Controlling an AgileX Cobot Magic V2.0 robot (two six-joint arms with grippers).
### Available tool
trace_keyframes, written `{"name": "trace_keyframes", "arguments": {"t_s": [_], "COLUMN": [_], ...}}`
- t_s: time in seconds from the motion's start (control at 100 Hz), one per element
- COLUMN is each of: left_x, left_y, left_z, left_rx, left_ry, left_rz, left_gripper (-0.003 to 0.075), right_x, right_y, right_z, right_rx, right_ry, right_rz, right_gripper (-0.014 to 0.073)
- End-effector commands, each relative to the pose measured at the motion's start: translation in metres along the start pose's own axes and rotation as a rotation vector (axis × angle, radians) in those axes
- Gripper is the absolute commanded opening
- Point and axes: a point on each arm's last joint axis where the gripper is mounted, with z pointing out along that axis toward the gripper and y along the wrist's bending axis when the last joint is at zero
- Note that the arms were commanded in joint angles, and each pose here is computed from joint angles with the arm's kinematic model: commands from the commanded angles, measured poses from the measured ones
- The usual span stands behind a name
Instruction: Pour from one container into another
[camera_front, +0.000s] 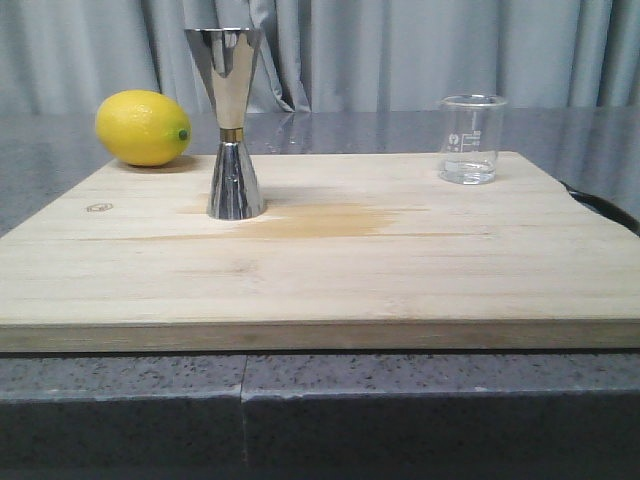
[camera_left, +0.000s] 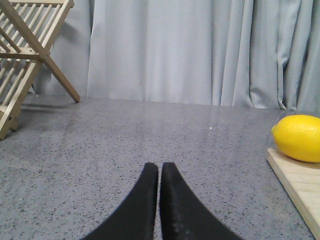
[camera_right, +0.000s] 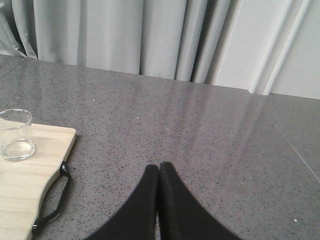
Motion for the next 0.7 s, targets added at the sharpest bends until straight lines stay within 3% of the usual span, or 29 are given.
{"name": "trace_keyframes", "arguments": {"t_s": [0.0,0.21,0.43,0.54,0.69], "left_x": [-0.007,-0.007,-0.007,-0.007,-0.007], "left_y": [-0.001,-0.001,-0.001,-0.001,-0.001], "left_z": [-0.002,-0.002,-0.002,-0.002,-0.002], "left_rx": [0.013,0.013,0.013,0.013,0.013], "left_ry": [-0.096,-0.096,-0.096,-0.096,-0.096], "left_rz": [-0.021,-0.021,-0.021,-0.021,-0.021], "left_gripper": [-0.0019,-0.0019,-0.0019,-0.0019,-0.0019], "right_x": [-0.012,0.006,0.063,0.087,0.1], "right_y": [-0.002,0.011,0.039,0.044,0.046], "right_z": [-0.002,0.013,0.033,0.032,0.024], "right_rx": [0.017,-0.045,-0.151,-0.16,-0.153], "right_ry": [-0.082,-0.128,-0.285,-0.3,-0.354], "right_rz": [-0.02,0.007,0.118,0.203,0.221], "right_gripper": [-0.0071,-0.0071,-0.0071,-0.0071,-0.0071]}}
